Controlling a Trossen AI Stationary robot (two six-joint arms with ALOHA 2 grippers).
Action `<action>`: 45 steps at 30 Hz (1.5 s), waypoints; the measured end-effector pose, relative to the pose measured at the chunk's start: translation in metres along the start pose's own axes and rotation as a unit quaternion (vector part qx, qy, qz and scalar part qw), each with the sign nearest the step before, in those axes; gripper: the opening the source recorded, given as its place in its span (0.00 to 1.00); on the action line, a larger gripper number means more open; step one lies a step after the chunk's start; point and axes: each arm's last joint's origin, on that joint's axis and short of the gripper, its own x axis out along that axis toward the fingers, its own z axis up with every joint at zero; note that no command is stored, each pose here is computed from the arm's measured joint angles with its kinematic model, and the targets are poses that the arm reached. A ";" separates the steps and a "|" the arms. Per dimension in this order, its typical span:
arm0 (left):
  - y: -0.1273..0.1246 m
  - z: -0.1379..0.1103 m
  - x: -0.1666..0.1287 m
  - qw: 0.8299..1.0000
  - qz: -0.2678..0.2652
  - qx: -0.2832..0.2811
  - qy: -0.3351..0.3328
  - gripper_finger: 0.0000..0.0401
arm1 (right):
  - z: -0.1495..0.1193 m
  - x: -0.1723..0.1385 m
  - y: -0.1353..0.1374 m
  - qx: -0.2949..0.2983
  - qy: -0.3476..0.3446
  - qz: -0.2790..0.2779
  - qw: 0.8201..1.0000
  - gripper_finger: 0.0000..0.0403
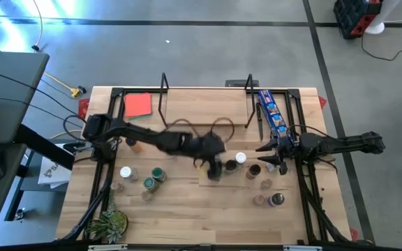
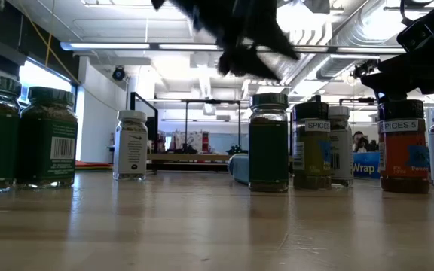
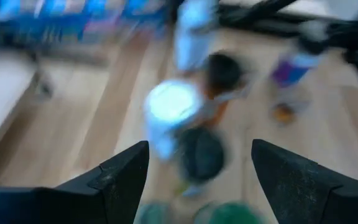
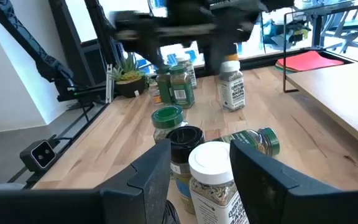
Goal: Shelf spices
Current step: Put the black seasoning bottle on the shelf
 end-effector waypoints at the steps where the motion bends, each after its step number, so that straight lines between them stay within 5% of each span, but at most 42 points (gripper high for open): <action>1: -0.008 0.001 0.002 1.000 0.005 0.012 -0.021 0.70 | 0.000 0.000 0.000 0.000 0.000 0.000 1.000 0.40; 9: -0.012 -0.014 0.026 0.997 0.066 -0.007 -0.029 0.70 | 0.000 0.000 0.000 0.000 0.000 0.000 1.000 0.40; 15: -0.014 -0.022 0.040 0.999 0.029 0.002 -0.027 0.71 | 0.000 0.000 0.000 0.000 0.000 0.000 1.000 0.40; 45: -0.016 -0.040 0.057 0.999 0.033 -0.009 0.006 0.72 | 0.000 0.000 0.000 0.000 0.000 0.000 1.000 0.40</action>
